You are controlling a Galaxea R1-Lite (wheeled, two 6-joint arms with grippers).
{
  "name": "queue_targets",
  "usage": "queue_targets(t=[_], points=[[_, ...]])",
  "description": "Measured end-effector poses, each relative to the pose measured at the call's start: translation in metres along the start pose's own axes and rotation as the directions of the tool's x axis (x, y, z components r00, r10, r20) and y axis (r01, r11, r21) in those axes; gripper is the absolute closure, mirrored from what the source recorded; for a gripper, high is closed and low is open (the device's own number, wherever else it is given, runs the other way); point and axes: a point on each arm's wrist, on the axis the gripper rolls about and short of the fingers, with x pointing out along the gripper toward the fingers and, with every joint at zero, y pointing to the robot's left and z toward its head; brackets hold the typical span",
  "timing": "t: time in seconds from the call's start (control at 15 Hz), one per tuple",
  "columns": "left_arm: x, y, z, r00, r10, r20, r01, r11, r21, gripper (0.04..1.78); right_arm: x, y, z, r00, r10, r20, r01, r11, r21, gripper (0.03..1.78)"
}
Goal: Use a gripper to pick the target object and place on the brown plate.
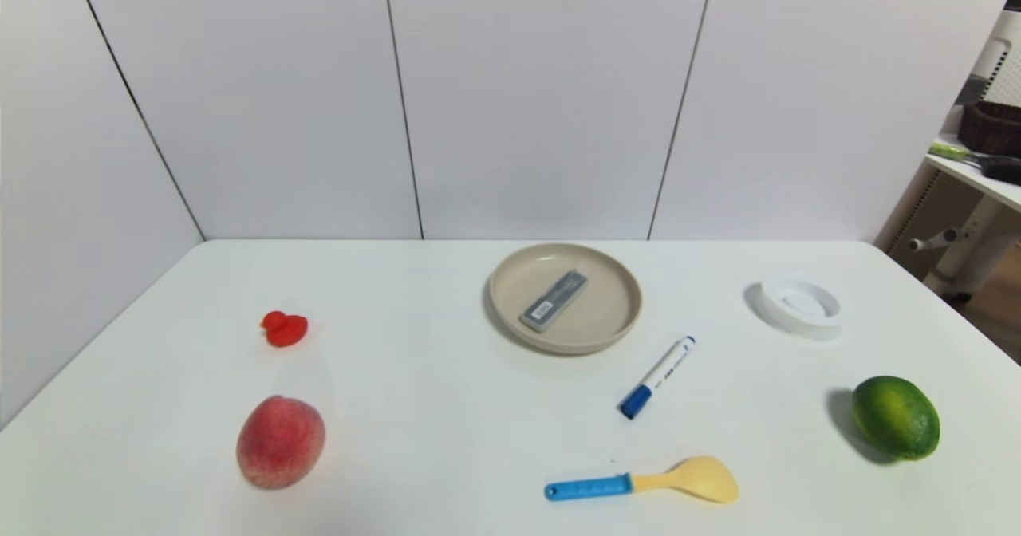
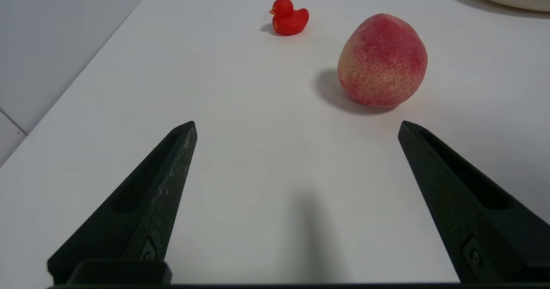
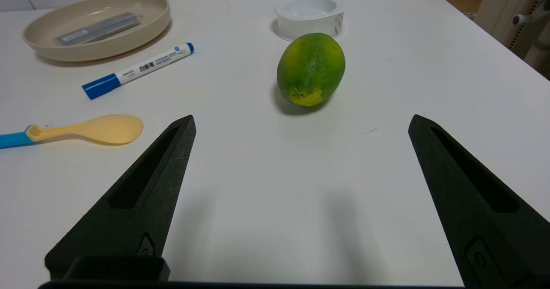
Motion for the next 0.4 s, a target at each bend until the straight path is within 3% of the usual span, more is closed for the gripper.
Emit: queue_targets(t=[0.4], points=[[0.0001,0.0,-0.0001,1.0,0.0,0.0,0.0,1.0,0.0,0.13,0.0,0.0,0.0,1.0,0.0,0.0,0.0,1.0,0.0,0.1]])
